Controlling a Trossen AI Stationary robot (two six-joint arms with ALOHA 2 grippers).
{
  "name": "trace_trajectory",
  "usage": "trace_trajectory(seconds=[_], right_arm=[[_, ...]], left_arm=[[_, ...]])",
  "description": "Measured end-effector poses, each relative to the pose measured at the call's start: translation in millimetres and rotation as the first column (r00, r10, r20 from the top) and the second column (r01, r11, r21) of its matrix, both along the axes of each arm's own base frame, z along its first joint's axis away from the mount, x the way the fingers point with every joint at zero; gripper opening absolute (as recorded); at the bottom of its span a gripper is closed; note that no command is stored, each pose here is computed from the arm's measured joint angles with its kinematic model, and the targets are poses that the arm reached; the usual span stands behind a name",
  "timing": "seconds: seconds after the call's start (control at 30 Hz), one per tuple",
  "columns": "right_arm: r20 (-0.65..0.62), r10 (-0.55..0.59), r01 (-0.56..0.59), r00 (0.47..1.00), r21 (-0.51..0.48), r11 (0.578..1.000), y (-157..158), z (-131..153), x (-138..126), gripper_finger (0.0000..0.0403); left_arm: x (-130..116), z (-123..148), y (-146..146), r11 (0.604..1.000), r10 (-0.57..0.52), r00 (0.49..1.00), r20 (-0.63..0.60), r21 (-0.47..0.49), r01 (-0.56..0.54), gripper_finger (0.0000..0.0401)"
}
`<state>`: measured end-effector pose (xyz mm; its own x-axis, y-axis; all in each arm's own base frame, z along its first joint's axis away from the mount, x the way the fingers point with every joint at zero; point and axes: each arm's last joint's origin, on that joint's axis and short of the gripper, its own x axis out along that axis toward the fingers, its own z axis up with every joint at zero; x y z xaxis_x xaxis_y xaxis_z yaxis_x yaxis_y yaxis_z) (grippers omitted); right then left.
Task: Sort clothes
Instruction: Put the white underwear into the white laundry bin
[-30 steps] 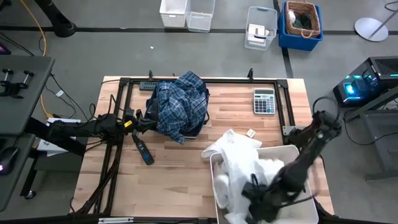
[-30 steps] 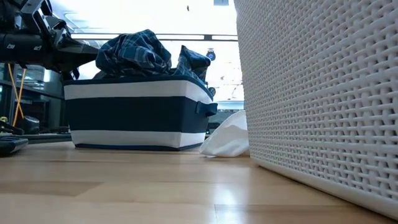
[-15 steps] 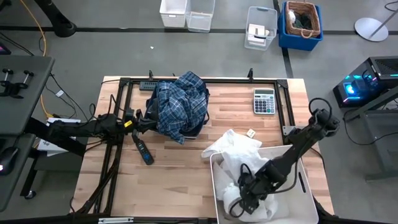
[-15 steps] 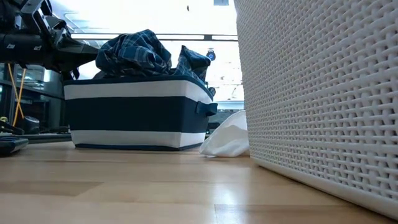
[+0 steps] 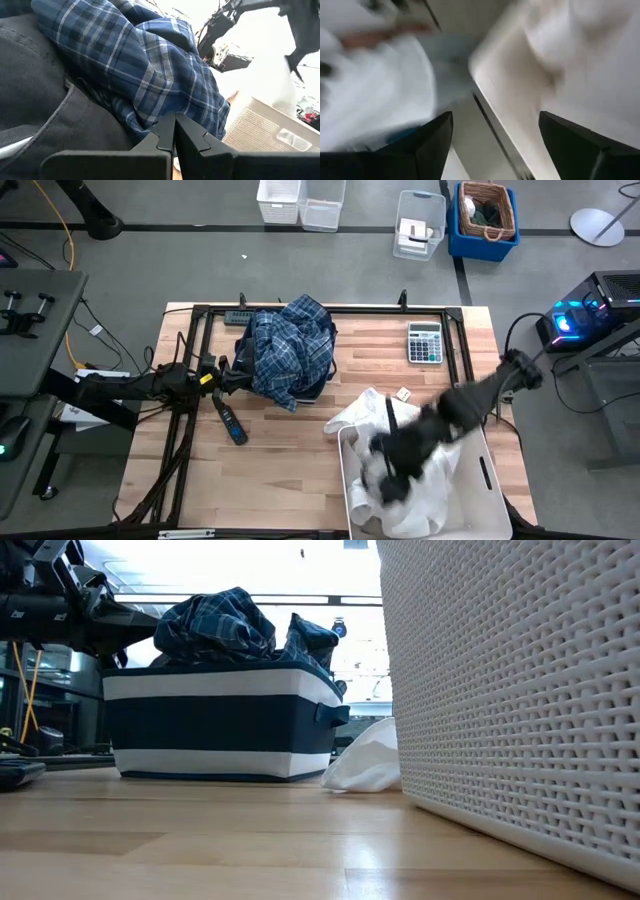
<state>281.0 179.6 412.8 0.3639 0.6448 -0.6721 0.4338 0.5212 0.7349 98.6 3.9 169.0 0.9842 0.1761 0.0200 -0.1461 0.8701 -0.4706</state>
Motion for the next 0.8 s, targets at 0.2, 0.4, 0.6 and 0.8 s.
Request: trace_trajectory(seconds=[0.2,0.4,0.6,0.8], right_arm=[[0.049,-0.356,0.358,0.933,-0.224,0.906,-97.9,23.1,15.3,0.0291],[-0.17,-0.443,0.373,0.88,-0.33,0.868,-164.9,-17.9,21.4,0.0291],[-0.328,-0.387,0.327,0.862,-0.226,0.918,-218.2,-99.2,37.5,0.0291],[-0.475,-0.361,0.315,0.803,-0.176,0.933,-245.3,-192.2,33.2,0.0291]], left_arm=[[0.0,0.0,0.0,1.0,0.0,1.0,0.0,0.0,0.0,0.0],[0.0,0.0,0.0,1.0,0.0,1.0,0.0,0.0,0.0,0.0],[0.0,0.0,0.0,1.0,0.0,1.0,0.0,0.0,0.0,0.0],[0.0,0.0,0.0,1.0,0.0,1.0,0.0,0.0,0.0,0.0]])
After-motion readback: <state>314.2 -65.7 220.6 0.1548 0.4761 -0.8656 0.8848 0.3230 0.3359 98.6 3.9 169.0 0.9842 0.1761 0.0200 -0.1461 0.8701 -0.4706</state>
